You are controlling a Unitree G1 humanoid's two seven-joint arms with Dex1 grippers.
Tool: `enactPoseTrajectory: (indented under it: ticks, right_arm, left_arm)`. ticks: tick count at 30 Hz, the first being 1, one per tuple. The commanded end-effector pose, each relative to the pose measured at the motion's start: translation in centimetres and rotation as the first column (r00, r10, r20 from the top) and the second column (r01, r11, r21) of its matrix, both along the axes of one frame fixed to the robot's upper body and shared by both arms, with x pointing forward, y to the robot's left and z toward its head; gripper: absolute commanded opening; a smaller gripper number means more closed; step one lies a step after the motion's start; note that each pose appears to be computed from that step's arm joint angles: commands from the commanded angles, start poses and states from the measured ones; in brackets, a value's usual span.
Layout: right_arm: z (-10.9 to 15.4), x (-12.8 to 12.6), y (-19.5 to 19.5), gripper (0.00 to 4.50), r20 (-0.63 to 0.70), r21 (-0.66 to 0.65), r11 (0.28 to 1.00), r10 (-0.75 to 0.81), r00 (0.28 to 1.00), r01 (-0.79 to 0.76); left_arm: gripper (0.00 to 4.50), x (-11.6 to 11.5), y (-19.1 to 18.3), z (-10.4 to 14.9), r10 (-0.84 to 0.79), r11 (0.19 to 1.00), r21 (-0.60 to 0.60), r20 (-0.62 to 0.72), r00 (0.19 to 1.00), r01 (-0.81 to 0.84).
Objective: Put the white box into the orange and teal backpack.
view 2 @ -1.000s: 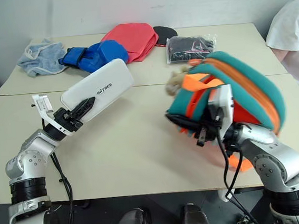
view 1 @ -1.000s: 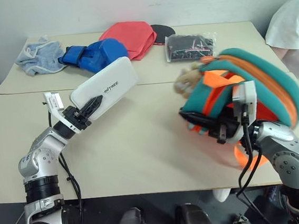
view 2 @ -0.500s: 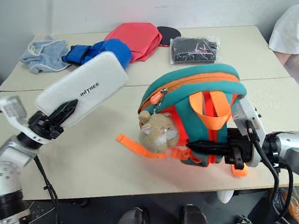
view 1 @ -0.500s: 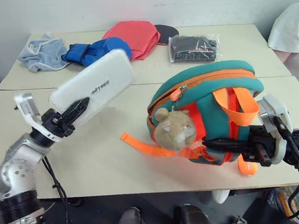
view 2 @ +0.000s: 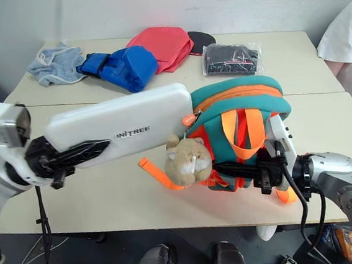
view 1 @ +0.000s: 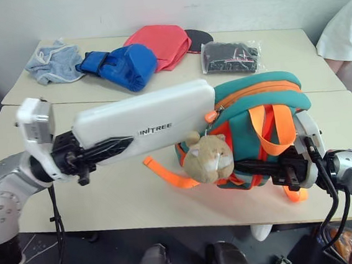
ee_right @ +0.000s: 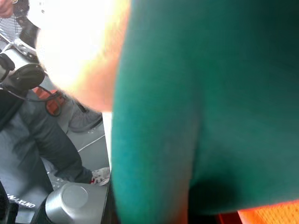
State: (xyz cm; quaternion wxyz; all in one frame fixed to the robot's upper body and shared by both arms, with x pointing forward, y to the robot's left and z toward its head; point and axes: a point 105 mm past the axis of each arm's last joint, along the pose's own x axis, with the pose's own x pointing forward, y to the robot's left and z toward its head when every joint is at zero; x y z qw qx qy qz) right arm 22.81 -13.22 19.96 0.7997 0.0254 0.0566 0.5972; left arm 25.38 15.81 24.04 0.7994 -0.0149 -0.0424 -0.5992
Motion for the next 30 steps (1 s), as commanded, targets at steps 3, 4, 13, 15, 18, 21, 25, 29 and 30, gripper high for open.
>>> enactPoseTrajectory:
  ticks: [3,4,13,15,18,21,25,29,30]
  right_arm:
    - [0.4,-0.5,0.2,0.02,0.034,0.001,1.0,0.02,0.999,-0.02]
    - [0.4,-0.5,0.2,0.02,0.035,-0.001,1.0,0.02,0.999,-0.02]
    - [0.1,-0.5,0.5,0.02,0.034,-0.016,0.999,0.047,0.998,-0.046]
    - [0.2,-0.4,0.6,0.02,0.037,-0.017,0.999,0.05,0.998,-0.049]
    - [0.2,-0.3,0.9,0.02,0.047,-0.006,0.999,0.051,0.998,-0.05]
    - [0.3,-0.2,1.3,0.02,0.06,0.0,0.999,0.05,0.997,-0.051]
    - [0.4,0.1,1.6,0.0,0.074,0.018,1.0,0.024,0.997,-0.026]
    - [0.5,0.4,1.8,0.0,0.084,0.029,1.0,-0.004,0.996,0.002]
    - [0.5,0.6,1.9,0.0,0.089,0.033,0.999,-0.018,0.996,0.015]
  left_arm:
    - [1.19,2.2,-0.7,-1.7,0.006,0.973,0.228,0.122,0.993,-0.034]
    - [1.19,2.6,-1.0,-2.0,-0.011,0.961,0.274,0.136,0.991,-0.027]
    - [1.19,5.0,-10.6,-1.0,-0.183,0.931,0.338,0.103,0.978,0.138]
    - [1.19,5.5,-12.8,-1.2,-0.195,0.931,0.332,0.101,0.976,0.152]
    - [1.19,6.2,-15.6,-1.7,-0.213,0.935,0.312,0.112,0.971,0.169]
    - [1.19,6.8,-17.0,-1.6,-0.2,0.952,0.262,0.132,0.971,0.16]
    - [2.71,6.7,-15.9,-0.3,-0.205,0.971,0.15,0.134,0.97,0.184]
    - [3.81,6.3,-12.0,1.1,-0.26,0.965,0.088,0.184,0.948,0.247]
    - [4.12,6.4,-10.4,1.3,-0.262,0.964,0.098,0.198,0.944,0.247]
